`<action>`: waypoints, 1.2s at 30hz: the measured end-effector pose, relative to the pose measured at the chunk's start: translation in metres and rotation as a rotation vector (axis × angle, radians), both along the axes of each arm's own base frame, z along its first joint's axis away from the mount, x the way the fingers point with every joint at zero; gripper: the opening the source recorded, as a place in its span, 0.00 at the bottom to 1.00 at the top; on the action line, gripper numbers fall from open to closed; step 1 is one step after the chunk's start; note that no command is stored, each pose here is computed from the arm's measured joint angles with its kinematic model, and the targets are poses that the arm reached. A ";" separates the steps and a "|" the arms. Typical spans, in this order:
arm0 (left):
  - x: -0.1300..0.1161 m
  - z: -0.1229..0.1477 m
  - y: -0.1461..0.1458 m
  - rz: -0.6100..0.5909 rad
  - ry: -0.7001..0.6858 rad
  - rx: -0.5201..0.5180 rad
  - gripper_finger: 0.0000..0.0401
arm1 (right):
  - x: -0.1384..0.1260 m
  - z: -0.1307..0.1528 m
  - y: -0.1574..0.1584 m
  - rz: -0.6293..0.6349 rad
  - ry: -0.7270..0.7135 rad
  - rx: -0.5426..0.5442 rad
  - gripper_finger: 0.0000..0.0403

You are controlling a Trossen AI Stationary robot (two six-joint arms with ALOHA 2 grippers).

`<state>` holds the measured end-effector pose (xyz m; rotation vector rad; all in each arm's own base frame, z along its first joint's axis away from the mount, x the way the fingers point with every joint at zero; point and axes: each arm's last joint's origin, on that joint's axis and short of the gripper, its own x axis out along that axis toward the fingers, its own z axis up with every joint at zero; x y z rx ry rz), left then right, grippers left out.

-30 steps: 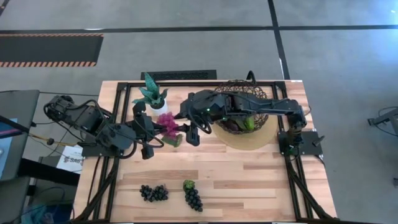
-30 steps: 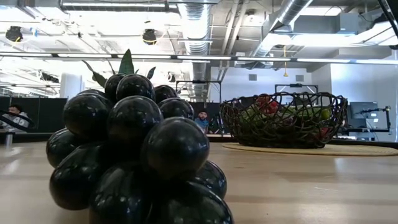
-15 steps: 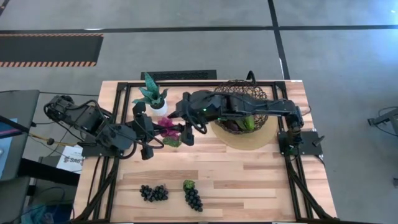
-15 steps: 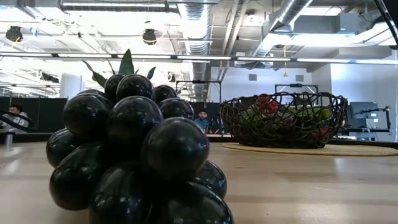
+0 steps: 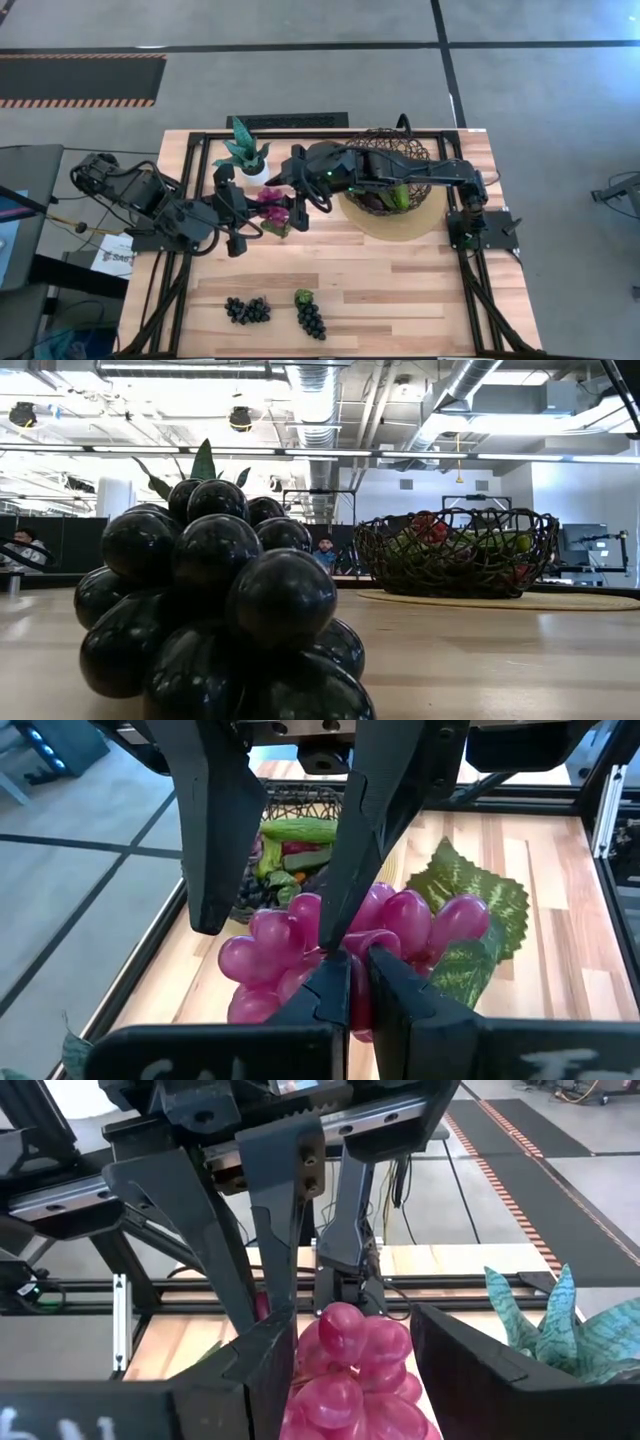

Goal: Build produce basket
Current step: Put the purple grapes into the black wire basket

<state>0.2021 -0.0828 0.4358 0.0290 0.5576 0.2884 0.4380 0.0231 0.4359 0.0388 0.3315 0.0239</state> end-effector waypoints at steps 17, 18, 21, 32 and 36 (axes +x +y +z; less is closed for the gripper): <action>0.000 0.000 0.000 -0.005 0.006 0.006 0.00 | 0.004 -0.007 0.002 0.006 0.024 0.001 0.34; 0.000 0.000 0.000 -0.004 0.003 0.004 0.00 | 0.006 -0.009 0.002 0.005 0.033 0.004 0.31; 0.000 -0.001 0.000 -0.001 0.003 -0.001 0.00 | 0.009 -0.016 0.002 0.005 0.062 0.001 0.18; 0.000 -0.001 0.000 0.004 0.000 -0.005 0.00 | 0.013 -0.019 0.002 0.010 0.054 -0.025 0.01; 0.000 0.000 -0.001 -0.013 0.004 -0.022 0.02 | 0.011 -0.017 0.002 0.008 0.050 -0.027 0.01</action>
